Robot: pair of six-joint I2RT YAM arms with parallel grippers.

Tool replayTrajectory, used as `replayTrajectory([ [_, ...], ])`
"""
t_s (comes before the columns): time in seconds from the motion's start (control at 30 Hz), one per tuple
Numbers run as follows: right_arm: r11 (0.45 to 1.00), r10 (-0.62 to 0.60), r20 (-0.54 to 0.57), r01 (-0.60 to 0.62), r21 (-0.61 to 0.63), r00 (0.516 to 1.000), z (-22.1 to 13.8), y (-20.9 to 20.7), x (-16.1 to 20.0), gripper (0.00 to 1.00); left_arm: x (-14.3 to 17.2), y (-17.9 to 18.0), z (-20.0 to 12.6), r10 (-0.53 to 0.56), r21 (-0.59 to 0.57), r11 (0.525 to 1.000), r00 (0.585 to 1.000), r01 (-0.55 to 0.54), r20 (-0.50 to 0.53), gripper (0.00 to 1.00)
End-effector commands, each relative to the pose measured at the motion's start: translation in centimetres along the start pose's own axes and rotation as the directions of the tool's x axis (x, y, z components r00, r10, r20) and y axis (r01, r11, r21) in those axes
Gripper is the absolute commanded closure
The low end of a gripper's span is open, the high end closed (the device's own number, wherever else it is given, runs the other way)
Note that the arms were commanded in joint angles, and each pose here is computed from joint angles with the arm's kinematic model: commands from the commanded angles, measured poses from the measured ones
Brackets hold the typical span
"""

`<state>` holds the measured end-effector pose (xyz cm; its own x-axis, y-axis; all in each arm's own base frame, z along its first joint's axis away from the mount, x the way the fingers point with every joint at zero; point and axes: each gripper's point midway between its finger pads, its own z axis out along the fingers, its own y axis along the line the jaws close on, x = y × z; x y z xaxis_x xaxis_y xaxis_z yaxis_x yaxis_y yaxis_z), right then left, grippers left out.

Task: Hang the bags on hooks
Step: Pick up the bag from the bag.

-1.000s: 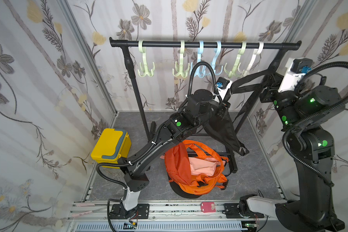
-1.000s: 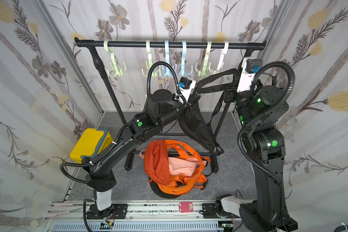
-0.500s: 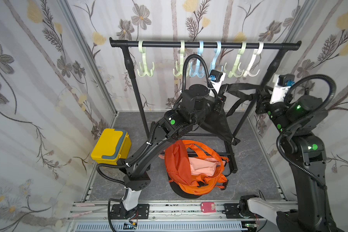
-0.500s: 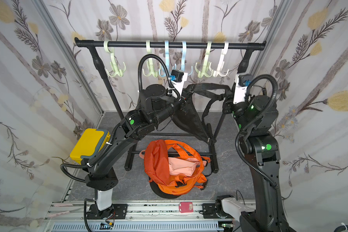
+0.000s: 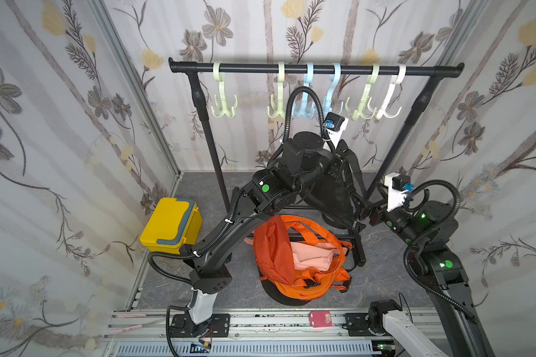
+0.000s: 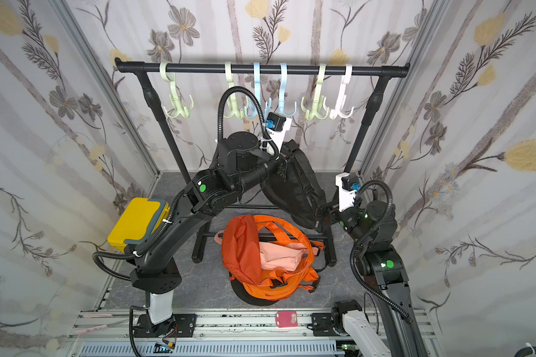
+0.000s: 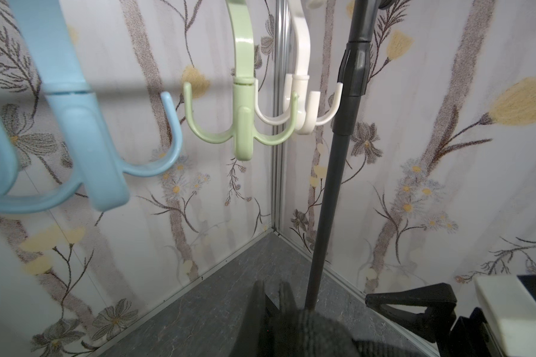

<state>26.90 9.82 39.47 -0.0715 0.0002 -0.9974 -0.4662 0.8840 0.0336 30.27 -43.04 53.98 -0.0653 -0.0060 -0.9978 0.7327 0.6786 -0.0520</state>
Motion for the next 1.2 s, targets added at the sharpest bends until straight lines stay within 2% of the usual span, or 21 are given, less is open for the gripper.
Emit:
replayTrajectory([
  [0.0,0.997,0.048,0.064,-0.044,-0.058,0.997,-0.1,0.9,0.2,0.03,-1.4,-0.1,-0.9,-0.014,0.019,1.0,0.999,0.013,0.035,1.0],
  [0.07,0.997,0.062,0.049,-0.059,-0.058,0.997,0.0,0.9,1.4,0.01,-1.3,-0.1,-1.0,-0.011,0.019,1.0,1.0,0.011,0.029,1.0],
  [0.17,0.991,0.086,0.04,-0.09,0.1,0.995,-0.3,-1.7,3.5,0.0,-1.4,-0.3,-1.5,-0.009,0.031,0.999,1.0,0.008,0.021,1.0],
  [0.23,0.989,0.079,0.05,-0.085,0.125,0.996,-0.5,-2.1,3.7,0.01,-1.4,-0.4,-1.8,-0.007,0.041,0.999,1.0,0.007,0.016,1.0],
  [0.4,0.998,0.055,0.091,-0.057,0.025,0.994,-0.4,-0.4,0.7,0.01,-0.2,-1.0,-2.2,0.024,0.077,0.997,0.999,-0.021,-0.04,1.0],
  [0.6,0.999,0.036,0.117,-0.034,-0.018,0.992,0.2,0.1,-1.8,0.01,0.9,-1.1,-3.3,0.066,0.107,0.993,0.993,-0.055,-0.1,1.0],
  [0.73,0.991,0.06,0.061,-0.052,-0.127,0.996,2.2,1.3,-0.4,0.01,0.3,-0.7,-3.9,0.068,0.088,0.994,0.994,-0.06,-0.087,1.0],
  [0.83,0.974,0.062,0.045,-0.05,-0.223,0.997,2.4,3.2,0.9,0.0,-0.1,-0.7,-4.2,0.062,0.089,0.995,0.995,-0.055,-0.079,1.0],
  [1.07,0.958,0.029,0.045,-0.016,-0.285,0.999,3.9,6.7,1.9,0.0,0.0,-1.3,-4.5,0.05,0.126,0.991,0.995,-0.039,-0.084,1.0],
  [1.17,0.961,0.033,0.058,-0.016,-0.276,0.998,5.1,6.8,1.6,0.0,0.0,-1.6,-4.7,0.043,0.14,0.99,0.995,-0.03,-0.089,1.0],
])
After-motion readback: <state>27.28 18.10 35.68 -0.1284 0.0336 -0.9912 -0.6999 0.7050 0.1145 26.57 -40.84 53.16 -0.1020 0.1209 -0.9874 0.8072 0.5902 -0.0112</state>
